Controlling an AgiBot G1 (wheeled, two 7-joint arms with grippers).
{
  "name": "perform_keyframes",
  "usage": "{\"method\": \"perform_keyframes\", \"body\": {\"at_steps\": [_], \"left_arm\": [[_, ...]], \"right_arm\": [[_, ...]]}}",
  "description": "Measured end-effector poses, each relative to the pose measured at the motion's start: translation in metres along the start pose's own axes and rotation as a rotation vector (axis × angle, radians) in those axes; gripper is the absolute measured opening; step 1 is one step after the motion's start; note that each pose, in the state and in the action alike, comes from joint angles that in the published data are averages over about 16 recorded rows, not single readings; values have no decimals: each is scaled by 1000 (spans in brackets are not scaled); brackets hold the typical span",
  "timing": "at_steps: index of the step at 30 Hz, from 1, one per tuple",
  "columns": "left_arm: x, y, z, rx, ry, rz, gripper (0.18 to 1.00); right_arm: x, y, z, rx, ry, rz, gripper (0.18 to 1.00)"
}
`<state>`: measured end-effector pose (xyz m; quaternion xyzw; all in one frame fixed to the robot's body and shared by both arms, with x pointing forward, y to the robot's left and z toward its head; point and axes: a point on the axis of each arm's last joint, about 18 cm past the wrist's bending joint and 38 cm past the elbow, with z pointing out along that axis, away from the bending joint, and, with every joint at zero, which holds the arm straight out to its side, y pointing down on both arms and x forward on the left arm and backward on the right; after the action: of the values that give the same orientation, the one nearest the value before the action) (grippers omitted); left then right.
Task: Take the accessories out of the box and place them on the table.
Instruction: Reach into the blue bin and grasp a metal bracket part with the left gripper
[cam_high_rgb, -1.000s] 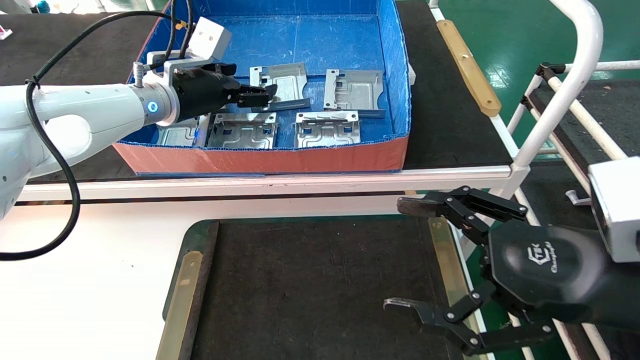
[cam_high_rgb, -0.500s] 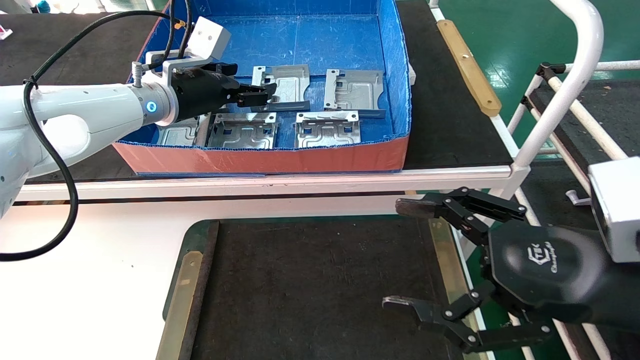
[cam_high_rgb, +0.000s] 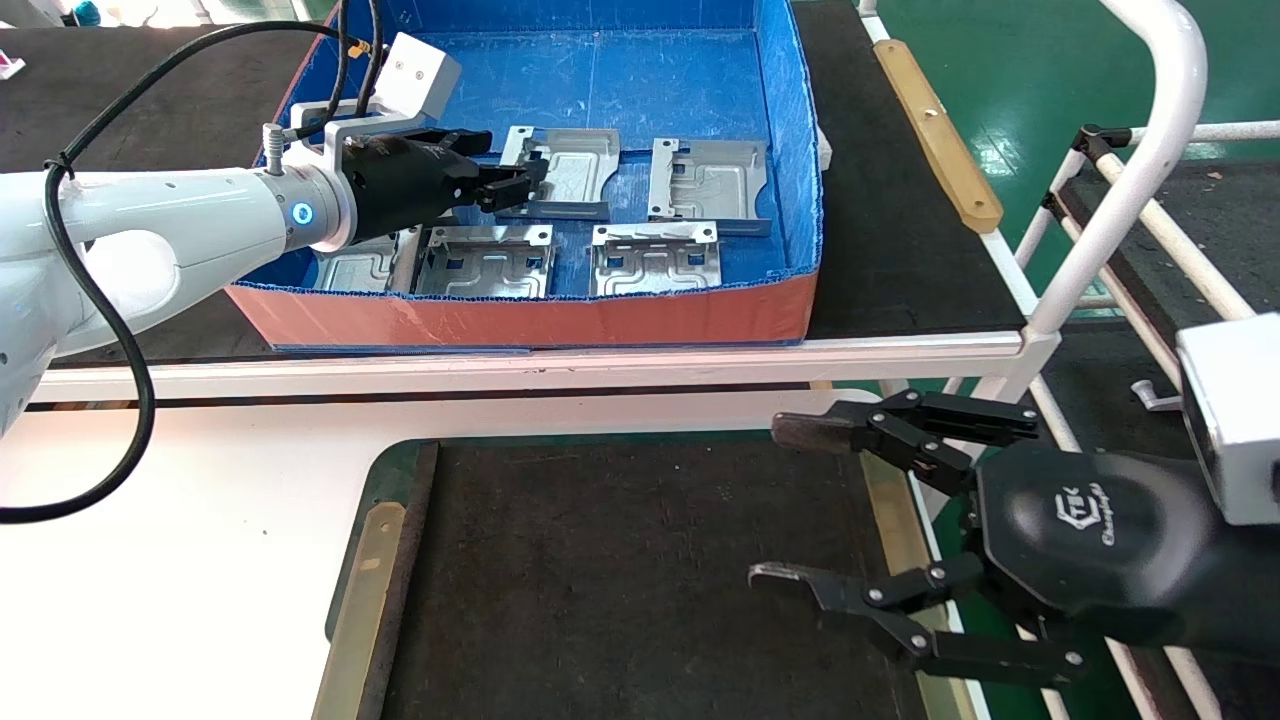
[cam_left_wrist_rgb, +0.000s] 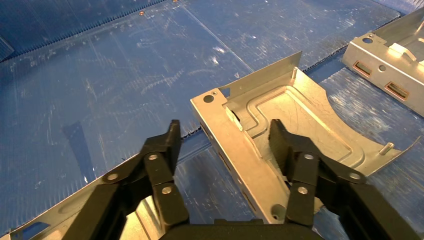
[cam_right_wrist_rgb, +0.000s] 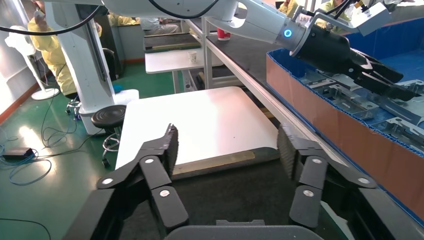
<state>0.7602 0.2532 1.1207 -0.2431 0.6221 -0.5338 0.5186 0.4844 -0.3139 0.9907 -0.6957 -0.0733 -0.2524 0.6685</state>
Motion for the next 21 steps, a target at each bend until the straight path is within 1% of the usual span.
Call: {"method": "perform_keyframes", "body": {"at_steps": [6, 10, 17, 21], "left_arm": [[0, 0, 0, 1, 1, 0, 618], [0, 0, 0, 2, 0, -1, 510], [1, -3, 2, 11, -8, 0, 366], [3, -6, 4, 22, -15, 8, 316]], "right_arm": [[0, 0, 0, 0, 0, 0, 675], [0, 0, 0, 0, 0, 0, 575], [0, 0, 0, 0, 0, 0, 414], [0, 0, 0, 0, 0, 0, 347]]}}
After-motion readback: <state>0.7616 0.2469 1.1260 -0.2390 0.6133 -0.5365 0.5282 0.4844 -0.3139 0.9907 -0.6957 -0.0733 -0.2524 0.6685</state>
